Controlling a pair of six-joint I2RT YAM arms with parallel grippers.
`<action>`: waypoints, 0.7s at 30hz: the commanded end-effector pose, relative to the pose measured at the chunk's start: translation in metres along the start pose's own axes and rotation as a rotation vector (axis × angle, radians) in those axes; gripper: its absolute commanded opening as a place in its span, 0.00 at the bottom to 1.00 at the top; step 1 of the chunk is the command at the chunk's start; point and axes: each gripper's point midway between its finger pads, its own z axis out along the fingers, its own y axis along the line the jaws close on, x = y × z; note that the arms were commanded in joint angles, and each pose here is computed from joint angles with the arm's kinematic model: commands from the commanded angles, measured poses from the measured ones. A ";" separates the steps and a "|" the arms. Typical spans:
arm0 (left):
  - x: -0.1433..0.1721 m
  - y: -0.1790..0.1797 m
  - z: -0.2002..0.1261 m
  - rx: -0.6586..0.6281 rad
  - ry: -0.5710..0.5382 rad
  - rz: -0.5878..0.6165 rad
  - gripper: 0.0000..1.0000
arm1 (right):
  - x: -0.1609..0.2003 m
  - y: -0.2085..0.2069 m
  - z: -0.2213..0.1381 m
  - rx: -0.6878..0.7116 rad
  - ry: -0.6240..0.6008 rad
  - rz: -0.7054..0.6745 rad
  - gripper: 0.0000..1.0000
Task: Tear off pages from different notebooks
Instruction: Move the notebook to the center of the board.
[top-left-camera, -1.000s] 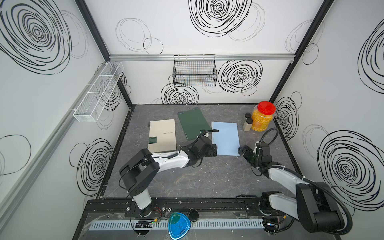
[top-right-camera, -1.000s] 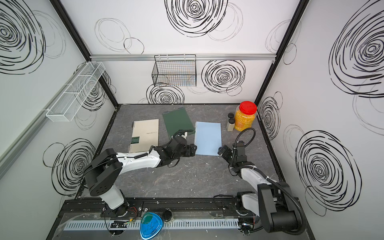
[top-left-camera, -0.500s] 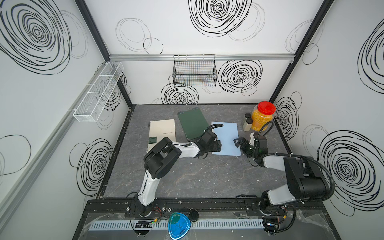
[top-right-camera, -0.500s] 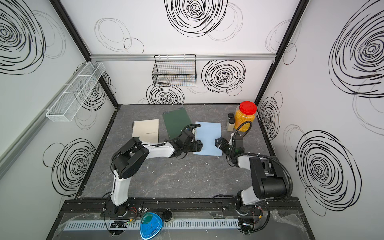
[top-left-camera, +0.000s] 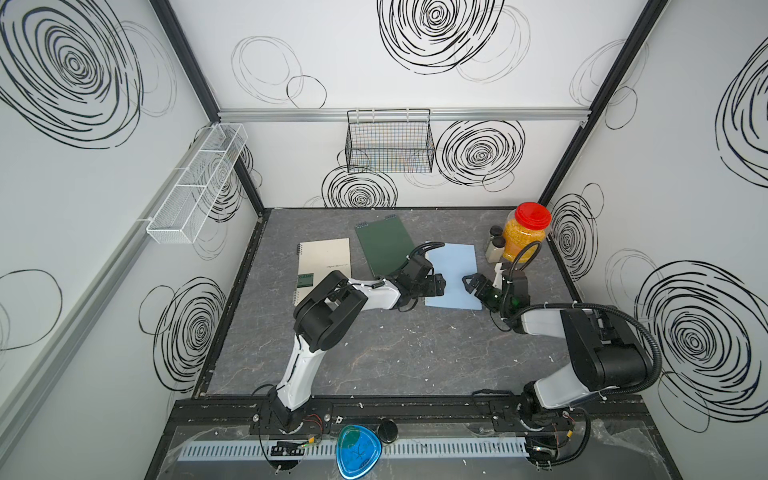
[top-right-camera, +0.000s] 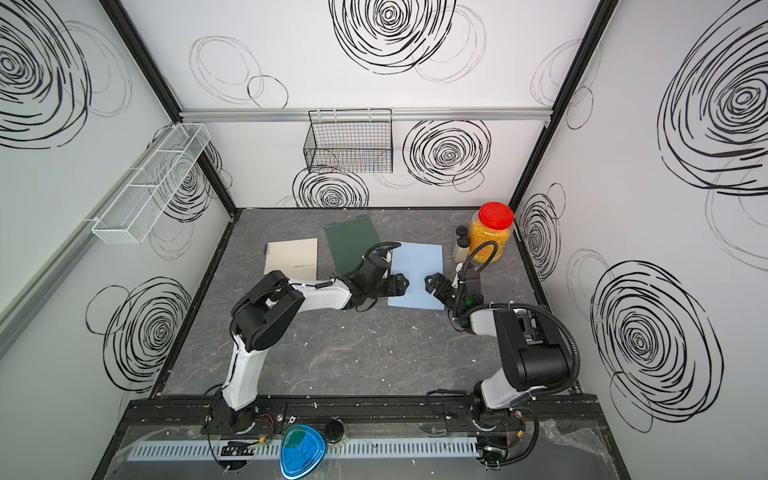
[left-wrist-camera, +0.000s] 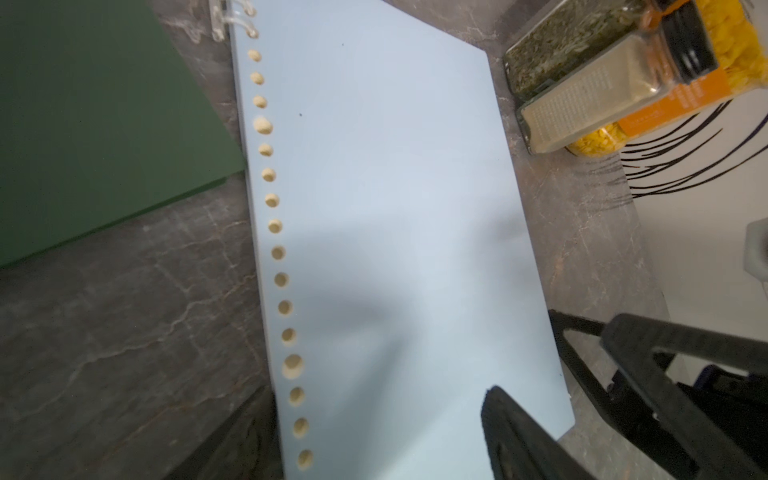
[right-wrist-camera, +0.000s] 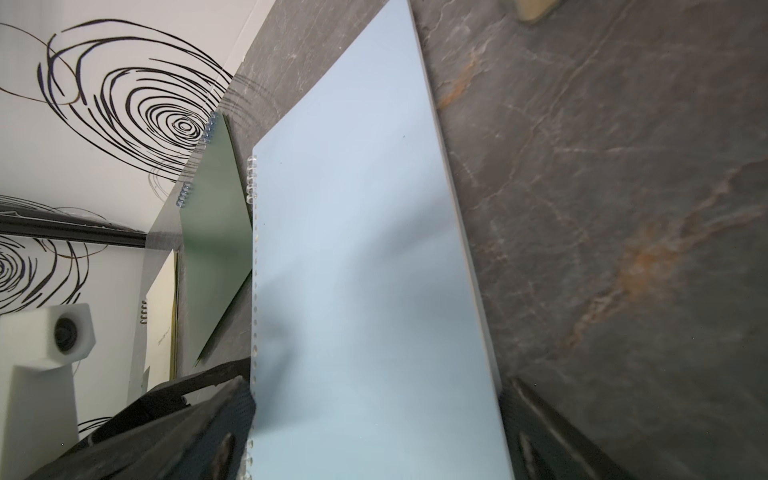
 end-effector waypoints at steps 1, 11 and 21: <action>0.023 -0.007 -0.013 0.034 0.054 -0.017 0.81 | 0.054 -0.007 -0.004 0.047 0.171 0.053 0.95; 0.058 -0.005 -0.079 0.043 0.014 0.008 0.82 | 0.104 0.016 -0.028 0.051 0.220 0.019 0.94; 0.104 -0.006 -0.117 0.044 -0.015 0.011 0.82 | 0.144 0.021 -0.053 0.083 0.219 -0.022 0.94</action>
